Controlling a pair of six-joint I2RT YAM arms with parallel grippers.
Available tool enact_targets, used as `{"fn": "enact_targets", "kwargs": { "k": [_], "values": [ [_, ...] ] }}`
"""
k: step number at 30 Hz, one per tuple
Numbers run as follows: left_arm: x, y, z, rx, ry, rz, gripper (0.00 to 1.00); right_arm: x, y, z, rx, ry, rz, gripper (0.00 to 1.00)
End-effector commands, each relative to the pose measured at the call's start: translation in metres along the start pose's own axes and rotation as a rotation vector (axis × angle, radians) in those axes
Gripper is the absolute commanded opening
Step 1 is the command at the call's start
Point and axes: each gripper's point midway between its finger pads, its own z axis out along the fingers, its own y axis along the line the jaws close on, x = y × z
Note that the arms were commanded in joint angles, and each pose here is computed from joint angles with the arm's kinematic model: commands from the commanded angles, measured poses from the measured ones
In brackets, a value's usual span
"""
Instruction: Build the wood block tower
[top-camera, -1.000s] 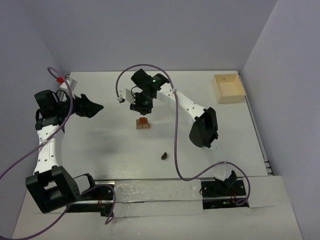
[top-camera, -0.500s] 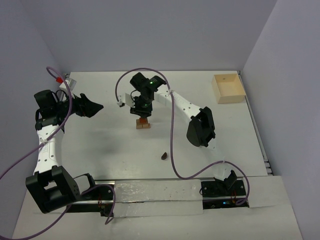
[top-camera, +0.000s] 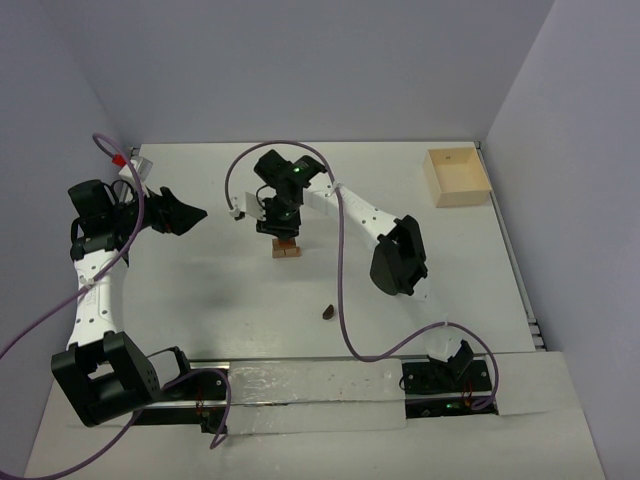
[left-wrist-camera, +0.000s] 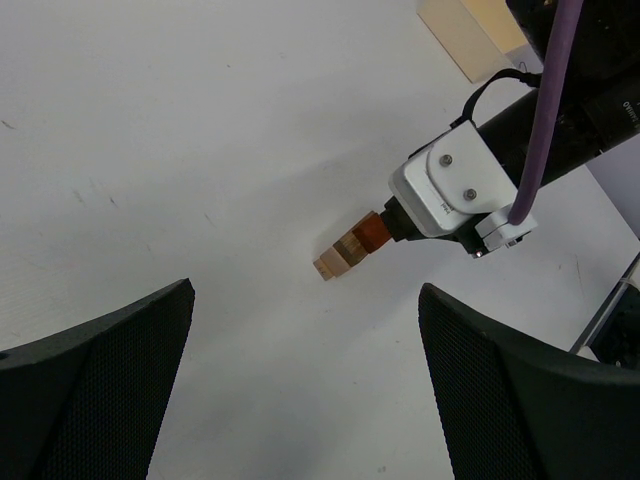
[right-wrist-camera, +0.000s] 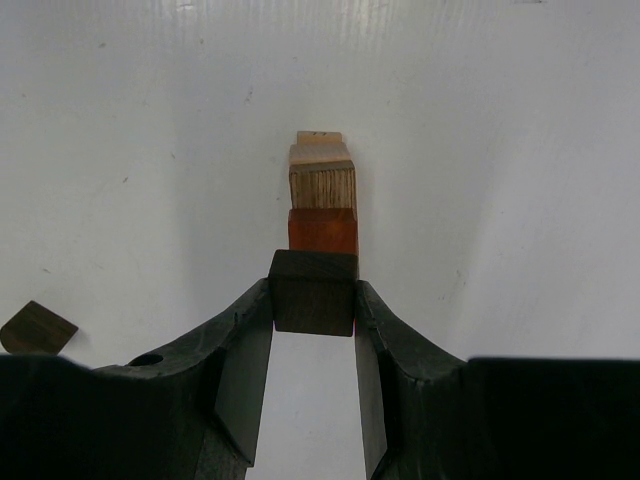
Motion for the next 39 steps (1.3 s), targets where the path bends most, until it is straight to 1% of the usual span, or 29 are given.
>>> {"fn": "enact_targets", "kwargs": {
  "k": [1,6,11,25,39],
  "values": [
    [-0.0139,-0.0046,-0.0019,0.026,-0.035,0.051,0.99,-0.0047,-0.004,0.0,0.019,0.009,-0.025,0.06],
    [-0.0133,-0.0046,-0.0018,0.027,-0.034,0.048,0.99,0.0008,-0.0047,0.0069,0.015,0.033,-0.02,0.08],
    [-0.0125,-0.0046,-0.0016,0.029,-0.034,0.048,0.99,-0.0007,-0.0058,0.006,0.019,0.028,-0.019,0.1],
    [-0.0134,-0.0042,-0.0008,0.034,-0.034,0.045,0.99,-0.0048,-0.0087,0.0042,0.039,0.019,-0.01,0.22],
    [-0.0145,-0.0034,0.0001,0.038,-0.031,0.043,0.99,-0.0071,-0.007,0.0072,0.044,0.026,-0.017,0.24]
  ]
}}
